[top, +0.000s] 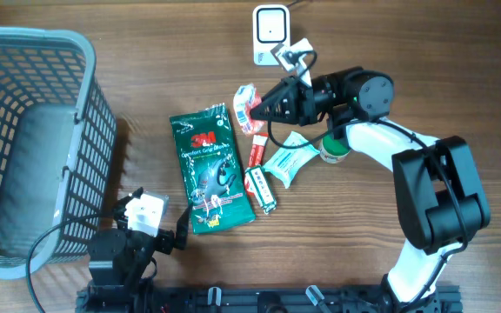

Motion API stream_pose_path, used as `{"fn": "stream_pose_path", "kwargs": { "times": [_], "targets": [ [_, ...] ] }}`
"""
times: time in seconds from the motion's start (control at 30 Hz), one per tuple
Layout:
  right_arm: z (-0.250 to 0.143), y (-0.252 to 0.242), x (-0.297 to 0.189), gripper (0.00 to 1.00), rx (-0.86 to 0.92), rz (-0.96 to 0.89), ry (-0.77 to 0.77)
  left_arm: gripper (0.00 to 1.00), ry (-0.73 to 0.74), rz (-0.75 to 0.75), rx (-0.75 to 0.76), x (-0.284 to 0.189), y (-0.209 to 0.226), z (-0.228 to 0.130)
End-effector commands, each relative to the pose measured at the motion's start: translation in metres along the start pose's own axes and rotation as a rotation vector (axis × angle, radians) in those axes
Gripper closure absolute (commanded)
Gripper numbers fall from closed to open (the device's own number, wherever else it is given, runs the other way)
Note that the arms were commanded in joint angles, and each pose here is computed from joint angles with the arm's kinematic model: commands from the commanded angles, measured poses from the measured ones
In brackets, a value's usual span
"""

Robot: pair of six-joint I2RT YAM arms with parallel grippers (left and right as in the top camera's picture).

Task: Scan the item barcode
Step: 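Lift the tissue pack with the right gripper and hold it over the scanner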

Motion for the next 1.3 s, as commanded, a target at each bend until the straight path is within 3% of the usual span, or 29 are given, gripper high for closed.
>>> {"fn": "stream_pose_path", "kwargs": {
  "times": [0.0, 0.17, 0.33, 0.47, 0.57, 0.67, 0.8, 0.87, 0.97, 1.1, 1.27],
  "targets": [
    [0.006, 0.025, 0.001, 0.95, 0.132, -0.009, 0.054, 0.0, -0.001, -0.015, -0.009, 0.001, -0.002, -0.002],
    [0.032, 0.076, 0.001, 0.95, 0.194, 0.0, 0.012, 0.0, -0.001, -0.015, -0.009, 0.001, -0.002, -0.002],
    [0.074, 0.153, 0.012, 0.95, 0.012, 0.066, -0.043, 0.0, -0.001, -0.015, -0.009, 0.001, -0.002, -0.002],
    [0.095, 0.176, 0.036, 0.95, -0.288, 0.1, -0.028, 0.0, -0.001, -0.015, -0.009, 0.001, -0.002, -0.002],
    [0.104, 0.122, 0.062, 0.95, -0.35, -0.005, -0.117, 0.0, -0.001, -0.015, -0.009, 0.001, -0.002, -0.002],
    [0.094, 0.038, 0.066, 0.95, -0.304, -0.523, -0.22, 0.0, -0.001, -0.015, -0.009, 0.001, -0.002, -0.002],
    [0.062, 0.002, 0.07, 0.95, -0.43, -0.859, -0.028, 0.0, -0.001, -0.015, -0.009, 0.001, -0.002, -0.002],
    [0.047, -0.019, 0.052, 0.95, -0.556, -1.079, 0.138, 0.0, -0.001, -0.015, -0.009, 0.001, -0.002, -0.002],
    [0.045, -0.046, 0.019, 0.95, -0.653, -1.363, 0.272, 0.0, -0.001, -0.015, -0.009, 0.001, -0.002, -0.002],
    [0.06, -0.09, -0.002, 0.94, -0.775, -1.501, 0.292, 0.0, -0.001, -0.015, -0.009, 0.001, -0.002, -0.002],
    [0.087, -0.136, -0.023, 0.92, -0.858, -1.677, 0.094, 0.0, -0.001, -0.015, -0.009, 0.001, -0.002, -0.002]
  ]
}}
Point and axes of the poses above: each gripper's point midway between its finger pads, its own x axis out along the fingers, its own y axis along the line the jaws close on, z = x × y, the point moved 6 cm from there along -x, back along the fingers, and after that the axes turned 1 degree about x, right-handed, at the moved point
